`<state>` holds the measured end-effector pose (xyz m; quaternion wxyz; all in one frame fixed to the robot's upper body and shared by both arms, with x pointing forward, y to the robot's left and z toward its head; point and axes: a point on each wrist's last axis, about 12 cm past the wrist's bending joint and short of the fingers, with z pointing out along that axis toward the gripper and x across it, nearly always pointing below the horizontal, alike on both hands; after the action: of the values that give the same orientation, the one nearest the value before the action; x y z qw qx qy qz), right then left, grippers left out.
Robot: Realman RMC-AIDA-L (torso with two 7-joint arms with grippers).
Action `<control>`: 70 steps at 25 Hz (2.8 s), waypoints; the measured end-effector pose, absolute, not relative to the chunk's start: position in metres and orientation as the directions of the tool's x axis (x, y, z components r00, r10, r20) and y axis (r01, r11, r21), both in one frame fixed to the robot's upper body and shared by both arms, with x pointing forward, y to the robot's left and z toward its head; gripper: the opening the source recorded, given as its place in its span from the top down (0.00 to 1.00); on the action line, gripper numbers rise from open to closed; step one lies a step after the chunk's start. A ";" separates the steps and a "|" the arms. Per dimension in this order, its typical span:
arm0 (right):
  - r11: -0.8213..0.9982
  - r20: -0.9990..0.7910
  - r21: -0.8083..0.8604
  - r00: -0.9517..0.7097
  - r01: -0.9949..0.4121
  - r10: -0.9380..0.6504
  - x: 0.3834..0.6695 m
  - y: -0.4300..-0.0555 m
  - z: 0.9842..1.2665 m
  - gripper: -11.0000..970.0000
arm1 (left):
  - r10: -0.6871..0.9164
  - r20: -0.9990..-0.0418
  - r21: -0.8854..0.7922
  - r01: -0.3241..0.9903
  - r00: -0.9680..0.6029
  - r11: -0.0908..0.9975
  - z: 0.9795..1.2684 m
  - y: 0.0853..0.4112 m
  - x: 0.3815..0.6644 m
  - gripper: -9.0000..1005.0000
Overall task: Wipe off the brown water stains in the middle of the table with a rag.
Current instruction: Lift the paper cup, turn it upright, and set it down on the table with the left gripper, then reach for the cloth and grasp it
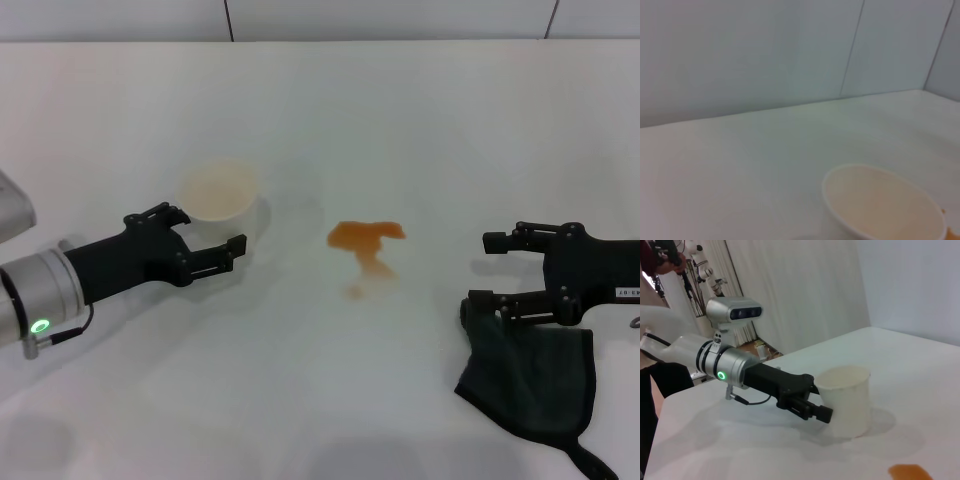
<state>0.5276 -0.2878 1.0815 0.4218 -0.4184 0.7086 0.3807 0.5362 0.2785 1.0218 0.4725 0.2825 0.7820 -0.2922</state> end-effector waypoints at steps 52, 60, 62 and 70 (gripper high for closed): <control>0.407 -0.911 0.182 -0.309 -0.895 -0.272 0.532 -0.289 1.078 0.14 | 0.461 -0.693 -0.396 0.827 -0.555 0.400 1.162 0.285 0.576 0.11; 0.401 -0.891 0.214 -0.346 -0.891 -0.293 0.533 -0.290 1.081 0.14 | 0.497 -0.700 -0.353 0.854 -0.513 0.384 1.181 0.275 0.590 0.11; 0.396 -0.863 0.234 -0.377 -0.888 -0.335 0.533 -0.291 1.083 0.14 | 0.500 -0.699 -0.345 0.854 -0.511 0.390 1.182 0.276 0.591 0.11; 0.386 -0.728 0.304 -0.474 -0.871 -0.496 0.530 -0.296 1.103 0.15 | 0.502 -0.706 -0.330 0.859 -0.500 0.392 1.184 0.277 0.593 0.11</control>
<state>0.5300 -0.2963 1.1026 0.2726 -0.4345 0.7866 0.3437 0.5934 0.2767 1.1844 0.2576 0.4287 0.7935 -0.3468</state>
